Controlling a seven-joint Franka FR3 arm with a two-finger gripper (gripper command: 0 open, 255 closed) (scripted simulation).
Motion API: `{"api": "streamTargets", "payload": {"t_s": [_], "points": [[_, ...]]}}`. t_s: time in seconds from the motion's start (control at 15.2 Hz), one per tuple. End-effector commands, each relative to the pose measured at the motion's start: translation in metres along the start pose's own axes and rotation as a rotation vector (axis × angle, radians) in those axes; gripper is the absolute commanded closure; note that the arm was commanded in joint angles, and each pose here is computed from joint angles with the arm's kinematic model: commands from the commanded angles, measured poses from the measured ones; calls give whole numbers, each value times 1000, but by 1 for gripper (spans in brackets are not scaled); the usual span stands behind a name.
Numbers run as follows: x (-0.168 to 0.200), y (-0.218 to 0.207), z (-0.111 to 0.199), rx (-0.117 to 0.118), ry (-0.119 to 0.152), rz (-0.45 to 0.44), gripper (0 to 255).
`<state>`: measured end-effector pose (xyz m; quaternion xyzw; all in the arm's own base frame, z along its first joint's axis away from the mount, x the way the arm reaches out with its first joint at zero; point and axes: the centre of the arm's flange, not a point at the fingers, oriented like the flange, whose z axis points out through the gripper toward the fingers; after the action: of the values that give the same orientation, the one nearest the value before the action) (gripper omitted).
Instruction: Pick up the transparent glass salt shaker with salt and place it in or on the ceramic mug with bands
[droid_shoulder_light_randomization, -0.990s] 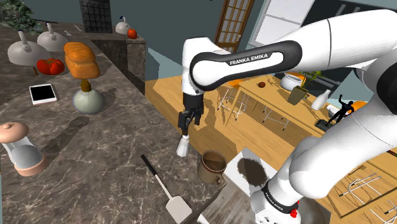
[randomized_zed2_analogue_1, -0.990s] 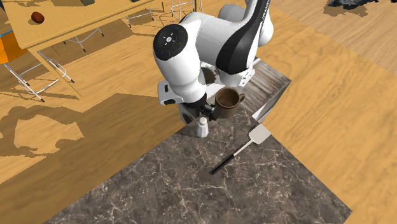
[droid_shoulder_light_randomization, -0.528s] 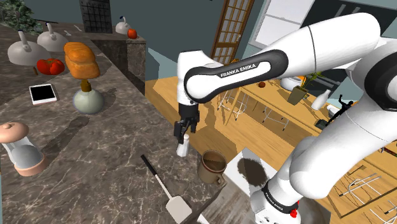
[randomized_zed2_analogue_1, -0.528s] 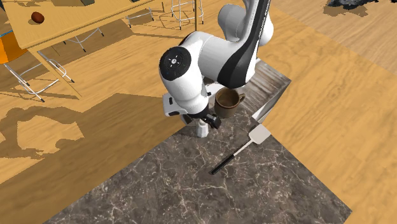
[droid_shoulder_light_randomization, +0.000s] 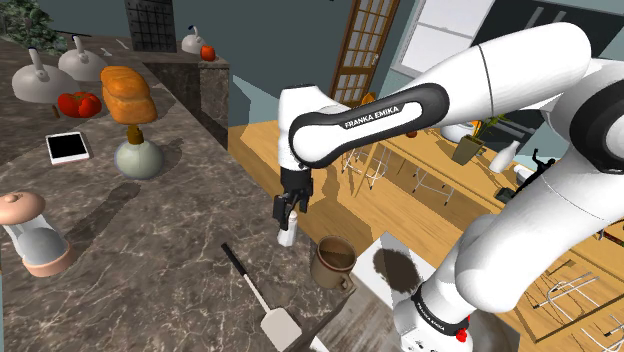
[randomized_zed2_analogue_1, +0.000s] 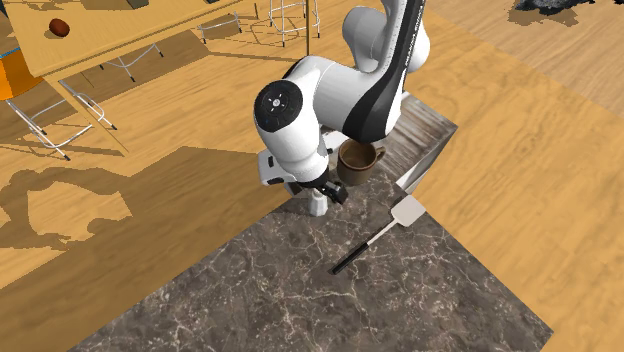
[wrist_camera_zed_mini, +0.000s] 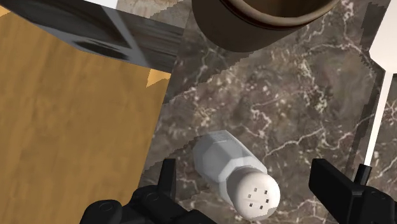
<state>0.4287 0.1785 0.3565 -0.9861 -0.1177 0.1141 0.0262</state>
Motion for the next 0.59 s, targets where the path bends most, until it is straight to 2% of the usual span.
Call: {"api": "streamTargets", "payload": {"t_s": [0.0, 0.07, 0.53], "points": [[0, 0, 0, 0, 0, 0, 0], [0, 0, 0, 0, 0, 0, 255], [0, 0, 0, 0, 0, 0, 255]]}}
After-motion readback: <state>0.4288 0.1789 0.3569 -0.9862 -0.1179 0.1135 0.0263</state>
